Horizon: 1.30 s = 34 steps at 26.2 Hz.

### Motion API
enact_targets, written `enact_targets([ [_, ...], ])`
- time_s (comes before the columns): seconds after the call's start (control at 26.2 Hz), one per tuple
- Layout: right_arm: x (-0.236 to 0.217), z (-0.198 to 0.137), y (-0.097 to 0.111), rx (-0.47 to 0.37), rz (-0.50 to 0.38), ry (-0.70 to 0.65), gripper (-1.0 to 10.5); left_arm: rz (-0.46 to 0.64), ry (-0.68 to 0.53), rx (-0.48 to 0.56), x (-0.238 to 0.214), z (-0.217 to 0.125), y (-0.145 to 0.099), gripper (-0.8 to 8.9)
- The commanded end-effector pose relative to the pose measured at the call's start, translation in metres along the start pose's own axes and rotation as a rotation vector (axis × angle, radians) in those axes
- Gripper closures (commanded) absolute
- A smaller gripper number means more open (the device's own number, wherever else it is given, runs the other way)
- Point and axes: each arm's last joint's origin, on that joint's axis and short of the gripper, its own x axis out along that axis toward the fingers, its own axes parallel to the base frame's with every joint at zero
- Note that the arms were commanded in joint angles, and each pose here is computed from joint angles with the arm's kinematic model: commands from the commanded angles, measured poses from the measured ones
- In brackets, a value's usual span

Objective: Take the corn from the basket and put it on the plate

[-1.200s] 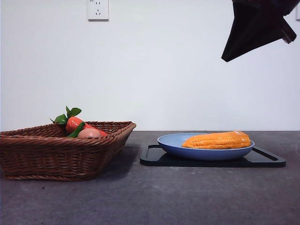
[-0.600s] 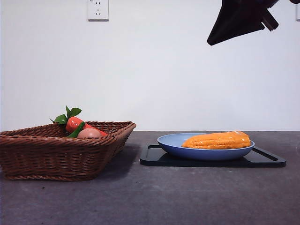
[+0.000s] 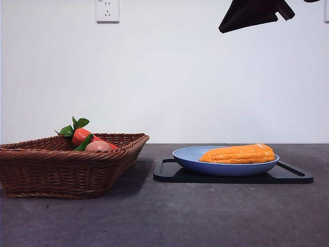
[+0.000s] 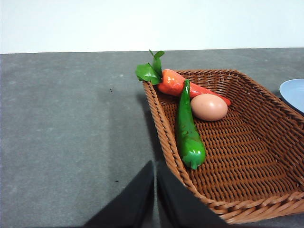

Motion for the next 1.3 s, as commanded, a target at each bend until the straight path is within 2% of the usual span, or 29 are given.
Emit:
enact_targets([
  [0.04,0.003,0.004,0.0,-0.024,0.005,-0.027,9.5,0.0,0.022,-0.009,0.003,-0.009,0.001,8.06],
  [0.34,0.003,0.009,0.0,-0.053,0.005,-0.071,9.5,0.0,0.022,-0.009,0.003,-0.009,0.001,8.06],
  [0.46,0.001,0.01,-0.001,-0.076,-0.022,-0.077,9.5,0.0,0.022,-0.009,0.003,-0.009,0.001,8.06],
  [0.61,-0.026,0.016,-0.005,-0.097,-0.216,-0.121,9.4,0.0,0.02,-0.009,0.003,-0.009,0.001,8.06],
  [0.76,-0.06,0.018,0.005,-0.155,-0.282,-0.155,9.5,0.0,0.02,-0.009,0.003,-0.009,0.001,8.06],
  [0.92,-0.097,0.009,0.006,-0.152,-0.373,-0.237,9.5,0.0,0.02,-0.009,0.003,-0.009,0.001,8.06],
  [1.11,-0.136,-0.028,0.008,-0.132,-0.513,-0.358,9.5,0.0,0.02,-0.009,0.003,-0.009,0.001,8.06],
  [1.3,-0.15,-0.083,0.013,-0.125,-0.625,-0.419,9.4,0.0,0.02,-0.009,0.003,-0.009,0.001,8.06],
])
